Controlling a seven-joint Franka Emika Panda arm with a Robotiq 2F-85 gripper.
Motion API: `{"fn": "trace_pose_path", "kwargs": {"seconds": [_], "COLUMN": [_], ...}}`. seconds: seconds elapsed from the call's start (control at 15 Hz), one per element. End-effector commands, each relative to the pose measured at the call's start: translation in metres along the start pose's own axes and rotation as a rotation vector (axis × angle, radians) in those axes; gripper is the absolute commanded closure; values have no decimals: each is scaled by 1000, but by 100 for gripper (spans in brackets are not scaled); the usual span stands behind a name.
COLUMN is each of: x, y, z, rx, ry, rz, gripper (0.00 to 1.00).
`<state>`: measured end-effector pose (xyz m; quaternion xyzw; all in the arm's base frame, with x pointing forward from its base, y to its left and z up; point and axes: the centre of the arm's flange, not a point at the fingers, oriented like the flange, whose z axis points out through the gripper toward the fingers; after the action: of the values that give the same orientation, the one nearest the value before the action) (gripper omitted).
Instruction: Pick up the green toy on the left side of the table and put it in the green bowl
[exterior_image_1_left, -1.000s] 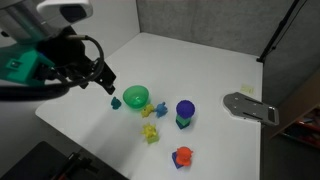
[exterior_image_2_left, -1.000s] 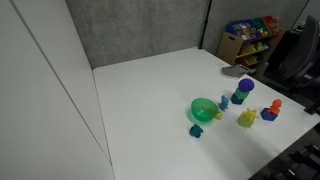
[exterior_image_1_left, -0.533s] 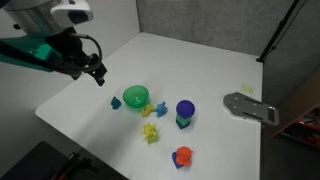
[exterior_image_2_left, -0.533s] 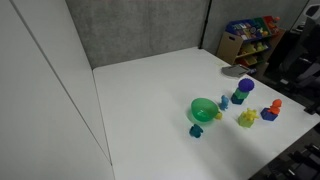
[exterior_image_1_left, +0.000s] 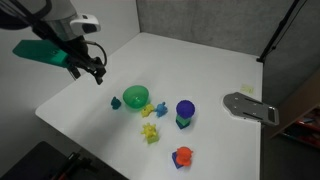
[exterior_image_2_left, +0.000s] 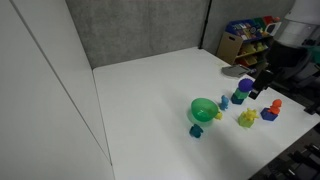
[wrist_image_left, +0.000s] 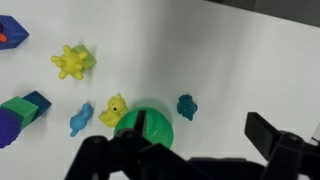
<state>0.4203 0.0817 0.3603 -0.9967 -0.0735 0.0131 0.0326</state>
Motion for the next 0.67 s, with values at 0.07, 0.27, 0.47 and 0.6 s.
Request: {"fn": "trace_pose_path", "kwargs": {"seconds": [0.07, 0.27, 0.47, 0.6], "x": [27, 29, 30, 32], "y": [-25, -45, -64, -74], "z": [39, 72, 103, 123], "rx": [25, 29, 21, 15], "ry": [-5, 18, 45, 62], "rz": [26, 6, -16, -28], "gripper": [0, 0, 0, 0]}}
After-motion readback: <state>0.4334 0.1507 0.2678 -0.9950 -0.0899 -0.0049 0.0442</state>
